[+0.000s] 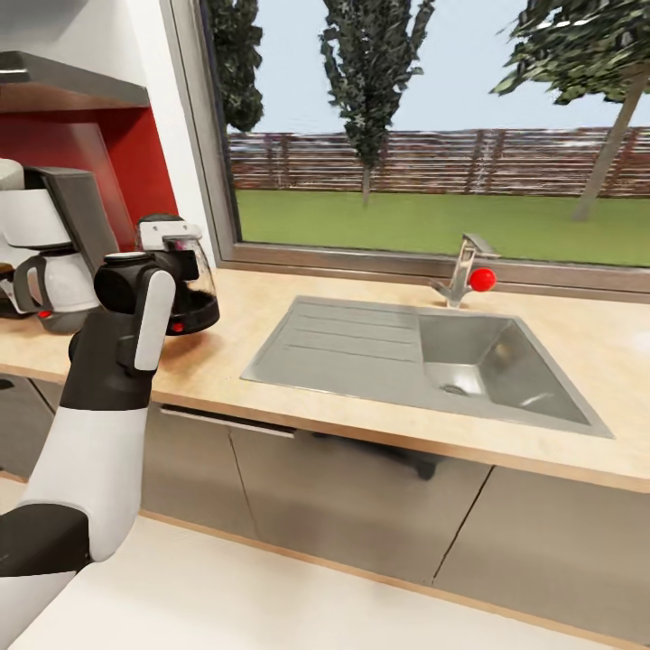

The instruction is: Set up a coffee station on the kitchen countertop: keep the coffee maker on the countertop, move the bottle of coffee from the kitchen shelf to the counter next to the coffee maker, place a paper coffee filter on top of the coffee maker, put the saucer next to the coffee maker with the coffee cup on the saucer, and place the electric kettle next to the coffee maker.

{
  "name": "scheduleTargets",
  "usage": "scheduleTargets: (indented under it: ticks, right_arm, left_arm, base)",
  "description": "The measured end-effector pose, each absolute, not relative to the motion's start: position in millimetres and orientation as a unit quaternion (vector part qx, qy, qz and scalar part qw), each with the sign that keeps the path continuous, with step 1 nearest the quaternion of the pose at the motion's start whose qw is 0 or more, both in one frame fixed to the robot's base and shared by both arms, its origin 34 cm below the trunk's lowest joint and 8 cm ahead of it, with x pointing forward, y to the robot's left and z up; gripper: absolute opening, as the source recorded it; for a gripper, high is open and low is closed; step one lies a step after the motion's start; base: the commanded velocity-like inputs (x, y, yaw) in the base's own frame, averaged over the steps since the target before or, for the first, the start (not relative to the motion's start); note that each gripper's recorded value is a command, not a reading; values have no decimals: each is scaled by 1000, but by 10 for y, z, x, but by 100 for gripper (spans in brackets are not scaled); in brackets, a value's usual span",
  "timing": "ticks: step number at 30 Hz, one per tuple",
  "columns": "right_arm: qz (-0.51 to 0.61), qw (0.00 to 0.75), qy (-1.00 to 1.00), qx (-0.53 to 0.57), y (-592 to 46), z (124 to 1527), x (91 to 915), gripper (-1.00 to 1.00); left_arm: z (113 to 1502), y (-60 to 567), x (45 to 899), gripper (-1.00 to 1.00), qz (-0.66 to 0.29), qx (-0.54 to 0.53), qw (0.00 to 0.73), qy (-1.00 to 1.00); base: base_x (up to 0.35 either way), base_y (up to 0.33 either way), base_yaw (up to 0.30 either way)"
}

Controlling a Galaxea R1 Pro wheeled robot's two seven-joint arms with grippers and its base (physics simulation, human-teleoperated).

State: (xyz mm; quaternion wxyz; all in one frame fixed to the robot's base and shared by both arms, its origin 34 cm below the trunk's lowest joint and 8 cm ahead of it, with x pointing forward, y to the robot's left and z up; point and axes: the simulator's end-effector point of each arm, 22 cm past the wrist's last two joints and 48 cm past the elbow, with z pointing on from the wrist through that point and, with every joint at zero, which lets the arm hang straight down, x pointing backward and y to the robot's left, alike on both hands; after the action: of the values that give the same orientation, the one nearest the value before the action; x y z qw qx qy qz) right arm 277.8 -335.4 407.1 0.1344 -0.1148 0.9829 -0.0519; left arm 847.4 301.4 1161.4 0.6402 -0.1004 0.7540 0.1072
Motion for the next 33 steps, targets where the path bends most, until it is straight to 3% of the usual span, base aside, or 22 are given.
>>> scheduleTargets:
  ticks: [11, 33]
  right_arm:
    - [-52, 134, 983, -115, -3359, 4070, 2777, 100]
    - [-52, 134, 983, -115, -3363, 4071, 2778, 100]
  left_arm:
    - [11603, 3012, 8481, -100, 106, -100, 640, 755]
    - [11581, 3022, 8487, -100, 108, -100, 637, 757]
  base:
    - [27, 33, 0]
    - [82, 130, 0]
